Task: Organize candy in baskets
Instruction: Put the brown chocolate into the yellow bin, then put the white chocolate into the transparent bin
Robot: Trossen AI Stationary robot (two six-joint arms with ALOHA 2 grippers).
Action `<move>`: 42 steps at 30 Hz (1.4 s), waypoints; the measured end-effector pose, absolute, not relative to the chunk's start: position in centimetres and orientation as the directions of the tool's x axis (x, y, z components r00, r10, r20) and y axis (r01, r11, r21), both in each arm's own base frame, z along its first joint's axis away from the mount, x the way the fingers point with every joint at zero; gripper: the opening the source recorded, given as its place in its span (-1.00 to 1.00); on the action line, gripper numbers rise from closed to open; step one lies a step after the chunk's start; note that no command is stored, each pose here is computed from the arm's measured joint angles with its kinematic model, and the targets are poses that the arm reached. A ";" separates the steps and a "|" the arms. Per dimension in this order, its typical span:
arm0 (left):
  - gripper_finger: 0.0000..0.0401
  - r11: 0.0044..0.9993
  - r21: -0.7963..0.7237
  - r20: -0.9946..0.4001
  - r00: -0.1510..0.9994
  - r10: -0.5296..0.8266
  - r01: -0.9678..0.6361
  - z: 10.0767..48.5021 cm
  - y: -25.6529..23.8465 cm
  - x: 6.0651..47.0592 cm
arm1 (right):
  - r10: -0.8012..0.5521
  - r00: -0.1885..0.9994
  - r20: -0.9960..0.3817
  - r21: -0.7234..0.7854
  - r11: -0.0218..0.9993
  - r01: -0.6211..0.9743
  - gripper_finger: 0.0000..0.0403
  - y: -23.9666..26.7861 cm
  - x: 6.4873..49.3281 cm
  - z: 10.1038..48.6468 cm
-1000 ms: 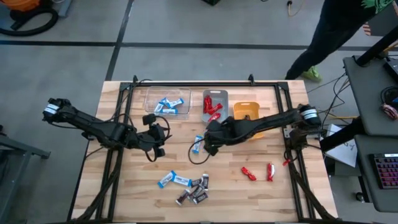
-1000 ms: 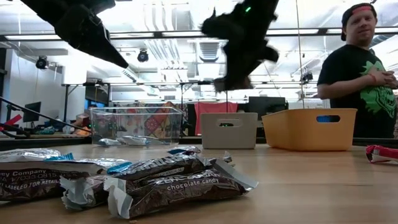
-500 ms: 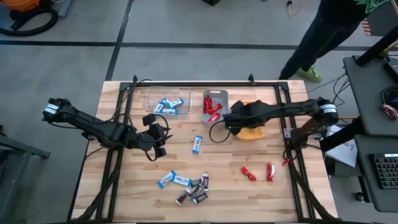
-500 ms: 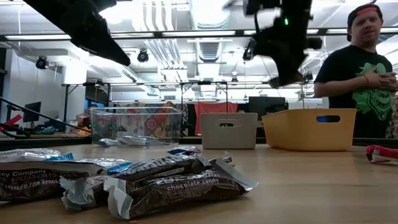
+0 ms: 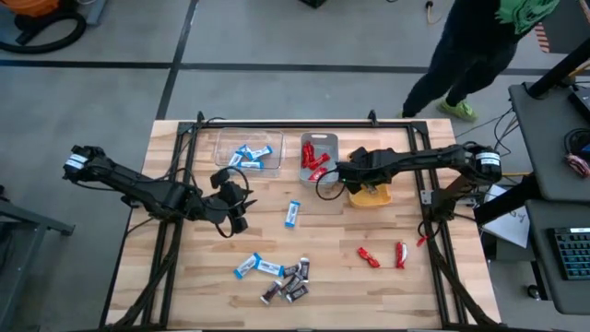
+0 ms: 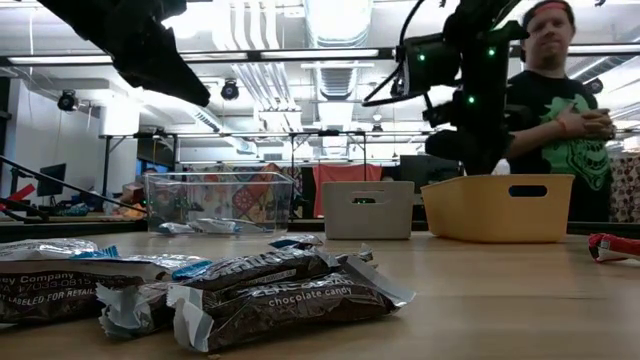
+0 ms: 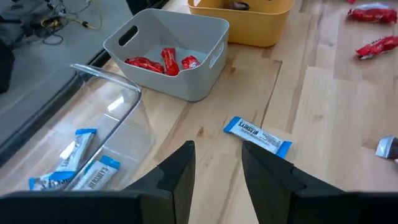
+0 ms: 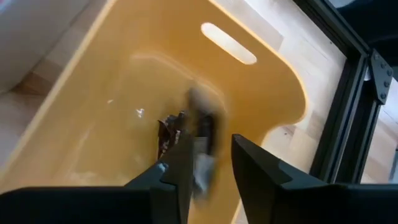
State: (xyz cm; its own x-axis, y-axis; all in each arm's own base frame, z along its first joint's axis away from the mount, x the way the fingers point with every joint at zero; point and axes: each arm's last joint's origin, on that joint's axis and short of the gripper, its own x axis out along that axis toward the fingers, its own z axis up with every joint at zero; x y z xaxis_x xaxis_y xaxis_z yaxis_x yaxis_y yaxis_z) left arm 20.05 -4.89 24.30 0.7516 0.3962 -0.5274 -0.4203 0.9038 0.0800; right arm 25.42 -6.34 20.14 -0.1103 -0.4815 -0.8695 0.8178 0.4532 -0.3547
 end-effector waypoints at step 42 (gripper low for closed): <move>-0.41 0.832 -0.467 -0.631 0.772 -0.077 -0.299 23.8 -10.9 17.9 | -0.205 0.691 -0.693 -0.067 0.973 0.221 -0.24 1.2 28.0 31.8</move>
State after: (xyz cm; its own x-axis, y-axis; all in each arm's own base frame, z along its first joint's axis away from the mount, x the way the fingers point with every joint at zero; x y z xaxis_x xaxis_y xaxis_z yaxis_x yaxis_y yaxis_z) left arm 17.94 -10.88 23.83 0.7721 -0.0767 -0.6309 -0.2986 0.8325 -0.4667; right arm 28.00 1.23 31.80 0.6908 -0.2048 -0.6934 0.2208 0.9730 -0.0674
